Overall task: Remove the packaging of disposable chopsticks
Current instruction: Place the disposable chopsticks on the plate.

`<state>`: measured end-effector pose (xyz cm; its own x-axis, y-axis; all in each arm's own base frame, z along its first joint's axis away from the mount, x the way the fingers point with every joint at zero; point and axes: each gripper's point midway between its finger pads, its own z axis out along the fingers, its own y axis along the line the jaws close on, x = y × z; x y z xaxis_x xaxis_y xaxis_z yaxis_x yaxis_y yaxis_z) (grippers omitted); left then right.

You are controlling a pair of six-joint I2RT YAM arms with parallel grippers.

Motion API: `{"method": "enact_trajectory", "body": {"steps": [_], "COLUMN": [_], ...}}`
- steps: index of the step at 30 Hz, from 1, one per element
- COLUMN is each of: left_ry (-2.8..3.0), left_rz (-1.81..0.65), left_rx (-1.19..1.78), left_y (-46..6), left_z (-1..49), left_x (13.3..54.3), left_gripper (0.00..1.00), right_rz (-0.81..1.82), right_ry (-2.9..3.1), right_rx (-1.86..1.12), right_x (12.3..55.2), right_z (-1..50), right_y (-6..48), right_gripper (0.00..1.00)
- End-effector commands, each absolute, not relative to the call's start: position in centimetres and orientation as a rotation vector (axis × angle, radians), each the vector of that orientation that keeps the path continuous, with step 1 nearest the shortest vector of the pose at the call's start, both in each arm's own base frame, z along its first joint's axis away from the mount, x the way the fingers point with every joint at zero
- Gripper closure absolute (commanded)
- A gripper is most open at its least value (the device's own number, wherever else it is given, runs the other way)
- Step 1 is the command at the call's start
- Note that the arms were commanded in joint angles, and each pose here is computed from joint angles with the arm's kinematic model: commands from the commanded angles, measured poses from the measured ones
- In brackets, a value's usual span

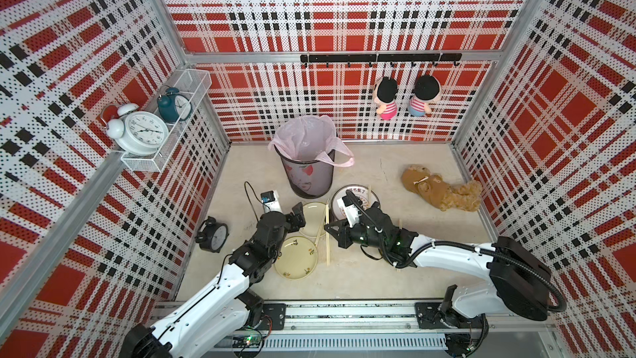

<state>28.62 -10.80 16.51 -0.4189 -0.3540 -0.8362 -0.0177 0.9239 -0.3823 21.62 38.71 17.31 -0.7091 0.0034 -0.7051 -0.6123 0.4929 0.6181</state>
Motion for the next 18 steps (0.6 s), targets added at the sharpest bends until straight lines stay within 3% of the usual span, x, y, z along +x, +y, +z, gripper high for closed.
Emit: {"method": "enact_trajectory", "body": {"steps": [1,18], "left_ry": [1.959,1.939], "left_rz": [-0.440,-0.518], "left_rx": [-0.320,-0.358], "left_y": [-11.4,-11.2], "left_z": [15.9,14.1], "left_x": [28.5,26.8], "left_gripper": [0.12,0.22], "right_rz": [1.285,1.547], "right_ry": [2.195,2.345], "right_rx": [-0.434,-0.282], "right_x": [21.1,20.3], "right_z": [15.9,12.9], "right_y": [40.1,44.2], "right_gripper": [1.00,1.00]}}
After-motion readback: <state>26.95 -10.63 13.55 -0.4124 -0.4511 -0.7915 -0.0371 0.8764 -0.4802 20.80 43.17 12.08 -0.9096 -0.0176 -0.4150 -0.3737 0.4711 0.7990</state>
